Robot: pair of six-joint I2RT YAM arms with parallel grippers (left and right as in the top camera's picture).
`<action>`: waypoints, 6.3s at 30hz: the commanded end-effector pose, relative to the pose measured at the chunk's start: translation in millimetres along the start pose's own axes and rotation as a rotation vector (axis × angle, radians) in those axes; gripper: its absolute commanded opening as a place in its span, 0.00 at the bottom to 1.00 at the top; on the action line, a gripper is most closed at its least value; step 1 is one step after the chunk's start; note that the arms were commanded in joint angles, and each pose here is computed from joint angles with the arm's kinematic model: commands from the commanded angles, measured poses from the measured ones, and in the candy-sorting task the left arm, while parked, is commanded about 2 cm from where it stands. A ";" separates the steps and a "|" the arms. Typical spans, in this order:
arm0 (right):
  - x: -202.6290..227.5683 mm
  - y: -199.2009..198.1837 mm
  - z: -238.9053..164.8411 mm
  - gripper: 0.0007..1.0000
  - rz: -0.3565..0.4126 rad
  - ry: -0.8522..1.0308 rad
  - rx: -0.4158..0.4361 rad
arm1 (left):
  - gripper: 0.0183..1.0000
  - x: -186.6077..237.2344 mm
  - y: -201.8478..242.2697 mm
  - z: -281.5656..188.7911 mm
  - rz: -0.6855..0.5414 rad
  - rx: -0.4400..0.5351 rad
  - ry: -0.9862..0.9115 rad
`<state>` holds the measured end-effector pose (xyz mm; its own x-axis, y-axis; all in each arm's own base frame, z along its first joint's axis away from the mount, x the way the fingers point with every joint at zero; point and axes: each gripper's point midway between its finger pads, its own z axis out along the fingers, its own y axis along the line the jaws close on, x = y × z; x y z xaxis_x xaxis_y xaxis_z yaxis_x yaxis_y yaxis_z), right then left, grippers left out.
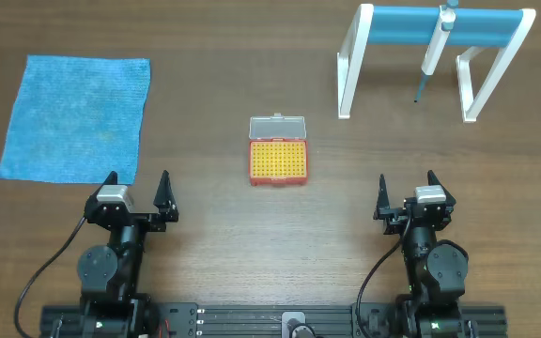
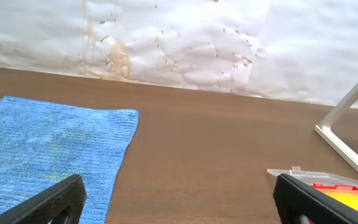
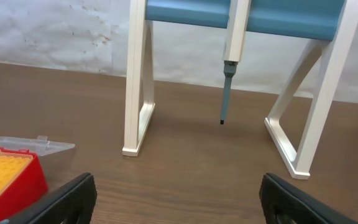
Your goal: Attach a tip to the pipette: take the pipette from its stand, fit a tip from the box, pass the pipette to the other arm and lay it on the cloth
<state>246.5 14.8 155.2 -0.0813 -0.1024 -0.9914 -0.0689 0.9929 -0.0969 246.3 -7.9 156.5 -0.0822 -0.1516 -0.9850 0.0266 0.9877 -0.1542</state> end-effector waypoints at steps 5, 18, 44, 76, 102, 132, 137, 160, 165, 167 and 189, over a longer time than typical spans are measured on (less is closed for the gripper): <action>2.7 0.5 0.3 0.85 -0.010 0.004 -0.003 | 0.98 0.8 3.6 -0.2 0.013 -0.019 0.001; 2.7 0.4 0.3 0.85 -0.010 0.004 -0.003 | 0.98 0.7 3.5 -0.3 0.013 -0.019 0.000; 2.7 0.4 0.3 0.85 -0.010 0.004 -0.003 | 0.98 0.7 3.5 -0.3 0.013 -0.019 0.000; 2.7 0.4 0.3 0.85 -0.010 0.004 -0.003 | 0.97 0.7 3.5 -0.3 0.013 -0.019 0.000; 2.7 1.0 0.3 0.85 -0.010 0.003 -0.006 | 0.98 0.7 3.5 -0.3 0.013 -0.019 0.000; -68.4 -60.3 205.9 0.84 0.015 -0.018 0.296 | 0.98 0.7 3.5 -0.3 0.013 -0.019 0.000; -58.3 -83.9 211.3 0.84 0.021 -0.034 0.337 | 0.98 0.8 3.6 -0.2 0.013 -0.019 0.001; -46.2 -84.7 221.2 0.07 0.019 -0.052 0.261 | 0.98 0.7 3.5 -0.3 0.013 -0.019 0.000; -71.0 -76.9 216.0 0.07 0.018 -0.105 0.225 | 0.98 0.7 3.5 -0.3 0.013 -0.019 0.000; -80.4 -72.4 214.2 0.07 0.015 -0.128 0.197 | 0.98 0.7 3.5 -0.3 0.013 -0.019 0.000; -115.8 159.8 143.9 0.07 0.107 -0.266 -0.236 | 0.98 0.8 3.6 -0.2 0.013 -0.019 0.001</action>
<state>395.0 204.6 257.7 0.1395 0.0962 -0.9855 -0.4835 0.8752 0.0169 246.2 -7.9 156.7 -0.0817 -0.1512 -0.9851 0.0263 0.9878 -0.1538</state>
